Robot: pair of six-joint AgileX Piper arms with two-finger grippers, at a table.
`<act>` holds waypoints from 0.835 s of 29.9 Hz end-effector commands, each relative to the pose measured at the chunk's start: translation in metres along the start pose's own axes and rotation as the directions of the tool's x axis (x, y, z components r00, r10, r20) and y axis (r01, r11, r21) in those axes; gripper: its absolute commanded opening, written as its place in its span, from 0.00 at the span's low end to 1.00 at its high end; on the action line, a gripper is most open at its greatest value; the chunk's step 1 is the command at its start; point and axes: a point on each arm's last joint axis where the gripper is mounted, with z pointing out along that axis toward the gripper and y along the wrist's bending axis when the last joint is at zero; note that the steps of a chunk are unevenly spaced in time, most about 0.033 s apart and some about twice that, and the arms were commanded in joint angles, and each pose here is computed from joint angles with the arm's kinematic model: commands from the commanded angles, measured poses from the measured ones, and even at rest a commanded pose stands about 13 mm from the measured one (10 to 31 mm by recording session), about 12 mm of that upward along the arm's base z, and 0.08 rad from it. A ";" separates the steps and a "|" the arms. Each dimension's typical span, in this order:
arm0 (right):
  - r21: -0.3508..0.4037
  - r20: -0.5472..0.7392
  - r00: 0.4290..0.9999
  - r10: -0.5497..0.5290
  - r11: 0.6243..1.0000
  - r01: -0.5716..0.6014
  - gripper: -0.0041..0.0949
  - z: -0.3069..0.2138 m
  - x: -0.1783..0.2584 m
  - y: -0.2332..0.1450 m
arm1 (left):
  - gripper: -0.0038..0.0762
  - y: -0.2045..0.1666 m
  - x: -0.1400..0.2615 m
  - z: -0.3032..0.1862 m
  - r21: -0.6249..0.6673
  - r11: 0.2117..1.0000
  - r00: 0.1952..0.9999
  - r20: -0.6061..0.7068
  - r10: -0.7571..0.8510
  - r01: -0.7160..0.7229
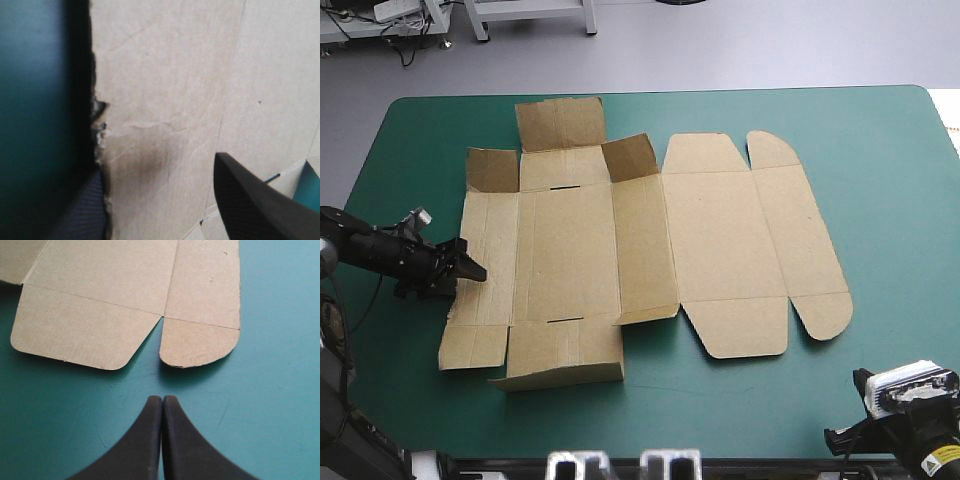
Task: Fold the box
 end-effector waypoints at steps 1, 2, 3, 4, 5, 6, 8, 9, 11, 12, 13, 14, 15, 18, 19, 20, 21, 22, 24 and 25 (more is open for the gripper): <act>0.015 0.067 0.998 -0.002 1.000 0.001 0.03 -0.003 -0.011 -0.002 | 0.61 -0.002 0.017 0.029 0.107 0.994 0.992 -0.126 0.001 0.012; 0.015 0.067 0.998 -0.002 1.000 0.001 0.03 -0.003 -0.011 -0.002 | 0.61 -0.001 0.020 0.032 0.114 0.993 0.991 -0.137 -0.001 0.017; 0.015 0.067 0.998 -0.002 1.000 0.001 0.03 -0.003 -0.011 -0.002 | 0.61 -0.001 0.023 0.034 0.124 0.992 0.990 -0.143 0.000 0.018; 0.015 0.067 0.998 -0.002 1.000 0.001 0.03 -0.003 -0.011 -0.002 | 0.61 -0.001 0.025 0.036 0.135 0.991 0.990 -0.144 0.001 0.018; 0.015 0.067 0.998 -0.002 1.000 0.001 0.03 -0.003 -0.011 -0.002 | 0.61 -0.001 0.026 0.038 0.154 0.988 0.990 -0.139 0.006 0.015; 0.015 0.067 0.998 -0.002 1.000 0.001 0.03 -0.003 -0.011 -0.002 | 0.61 -0.002 0.027 0.039 0.176 0.984 0.992 -0.130 0.005 0.018; 0.015 0.067 0.998 -0.002 1.000 0.001 0.03 -0.003 -0.011 -0.002 | 0.59 -0.003 0.026 0.040 0.190 0.982 0.993 -0.119 0.011 0.012; 0.015 0.067 0.998 -0.002 1.000 0.001 0.03 -0.003 -0.011 -0.002 | 0.57 -0.003 0.026 0.040 0.190 0.982 0.993 -0.119 0.011 0.012; 0.015 0.067 0.998 -0.002 1.000 0.001 0.03 -0.003 -0.011 -0.002 | 0.51 -0.003 0.027 0.040 0.185 0.983 0.992 -0.123 0.014 0.009; 0.015 0.067 0.998 -0.002 1.000 0.001 0.03 -0.003 -0.011 -0.002 | 0.47 -0.003 0.027 0.040 0.184 0.983 0.992 -0.125 0.015 0.008; 0.015 0.067 0.998 -0.002 1.000 0.001 0.03 -0.003 -0.011 -0.002 | 0.43 -0.003 0.027 0.039 0.180 0.984 0.992 -0.127 0.010 0.013; 0.015 0.067 0.998 -0.002 1.000 0.001 0.03 -0.003 -0.011 -0.002 | 0.37 -0.002 0.027 0.039 0.174 0.984 0.991 -0.133 -0.003 0.027; 0.015 0.067 0.998 -0.002 1.000 0.001 0.03 -0.003 -0.011 -0.002 | 0.29 -0.002 0.028 0.039 0.164 0.985 0.990 -0.142 -0.021 0.045; 0.015 0.067 0.998 -0.002 1.000 0.001 0.03 -0.003 -0.011 -0.002 | 0.04 0.002 0.031 0.039 0.121 0.992 0.985 -0.172 -0.022 0.043; 0.015 0.067 0.998 -0.002 1.000 0.001 0.03 -0.003 -0.011 -0.002 | 0.04 0.003 0.031 0.038 0.103 0.994 0.983 -0.181 -0.015 0.034; 0.015 0.067 0.998 -0.002 1.000 0.001 0.03 -0.003 -0.011 -0.002 | 0.03 0.003 0.031 0.038 0.095 0.995 0.983 -0.183 -0.009 0.027; 0.015 0.067 0.998 -0.002 1.000 0.001 0.03 -0.003 -0.011 -0.002 | 0.03 0.002 0.031 0.036 0.092 0.996 0.984 -0.177 -0.004 0.020; 0.015 0.067 0.998 -0.002 1.000 0.001 0.03 -0.003 -0.011 -0.002 | 0.03 0.000 0.031 0.033 0.089 0.996 0.986 -0.167 0.006 0.009; 0.015 0.067 0.998 -0.002 1.000 0.001 0.03 -0.003 -0.011 -0.002 | 0.03 -0.005 0.028 0.025 0.075 0.996 0.989 -0.136 0.052 -0.042; 0.015 0.067 0.998 -0.002 1.000 0.001 0.03 -0.003 -0.011 -0.002 | 0.03 -0.009 0.026 0.018 0.062 0.995 0.990 -0.113 0.087 -0.081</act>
